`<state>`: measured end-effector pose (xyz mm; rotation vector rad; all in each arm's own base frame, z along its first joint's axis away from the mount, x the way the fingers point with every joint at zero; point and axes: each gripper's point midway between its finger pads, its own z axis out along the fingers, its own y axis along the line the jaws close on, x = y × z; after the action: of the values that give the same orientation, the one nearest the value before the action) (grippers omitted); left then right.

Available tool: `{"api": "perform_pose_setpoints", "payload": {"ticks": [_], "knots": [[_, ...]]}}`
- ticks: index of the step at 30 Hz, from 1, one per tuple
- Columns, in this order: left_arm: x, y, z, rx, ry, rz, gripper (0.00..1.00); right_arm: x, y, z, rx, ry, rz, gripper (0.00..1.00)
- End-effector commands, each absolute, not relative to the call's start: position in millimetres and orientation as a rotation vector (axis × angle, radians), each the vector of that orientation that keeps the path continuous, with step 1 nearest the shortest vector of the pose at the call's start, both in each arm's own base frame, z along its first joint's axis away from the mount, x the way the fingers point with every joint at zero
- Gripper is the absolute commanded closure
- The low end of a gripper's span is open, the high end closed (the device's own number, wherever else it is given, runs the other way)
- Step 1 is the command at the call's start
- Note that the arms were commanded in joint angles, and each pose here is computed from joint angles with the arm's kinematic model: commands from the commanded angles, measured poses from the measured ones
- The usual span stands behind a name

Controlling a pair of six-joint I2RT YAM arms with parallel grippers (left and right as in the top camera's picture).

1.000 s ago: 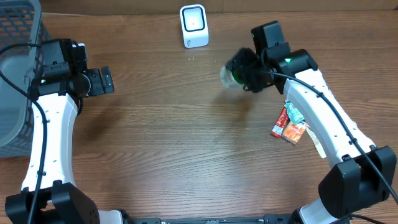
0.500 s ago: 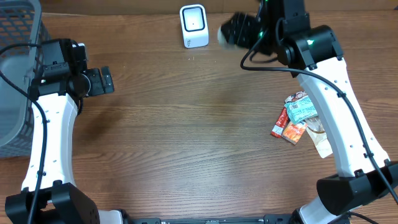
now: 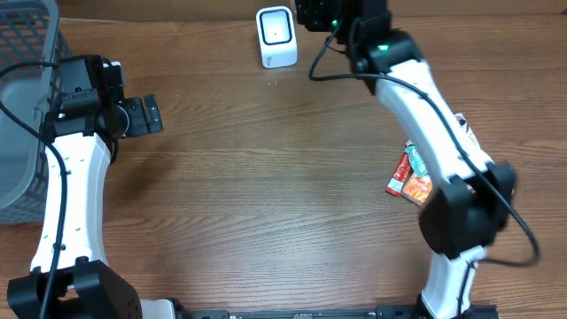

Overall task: Scan the item barcode
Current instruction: 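Carry the jar up toward the white scanner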

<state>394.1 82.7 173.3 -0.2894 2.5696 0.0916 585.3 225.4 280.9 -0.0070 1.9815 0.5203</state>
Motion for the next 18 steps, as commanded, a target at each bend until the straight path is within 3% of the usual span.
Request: {"api": "perform_pose_setpoints", "payload": {"ticks": [1, 8, 18], "knots": [[396, 83, 174, -0.299, 2.566, 0.091, 0.0, 606, 232, 250, -0.021, 1.963, 0.493, 0.96], [396, 83, 174, -0.299, 2.566, 0.09, 0.0, 652, 250, 200, -0.02, 1.799, 0.536, 0.96], [396, 83, 174, -0.299, 2.566, 0.09, 0.0, 659, 285, 172, -0.051, 1.633, 0.601, 0.96]]}}
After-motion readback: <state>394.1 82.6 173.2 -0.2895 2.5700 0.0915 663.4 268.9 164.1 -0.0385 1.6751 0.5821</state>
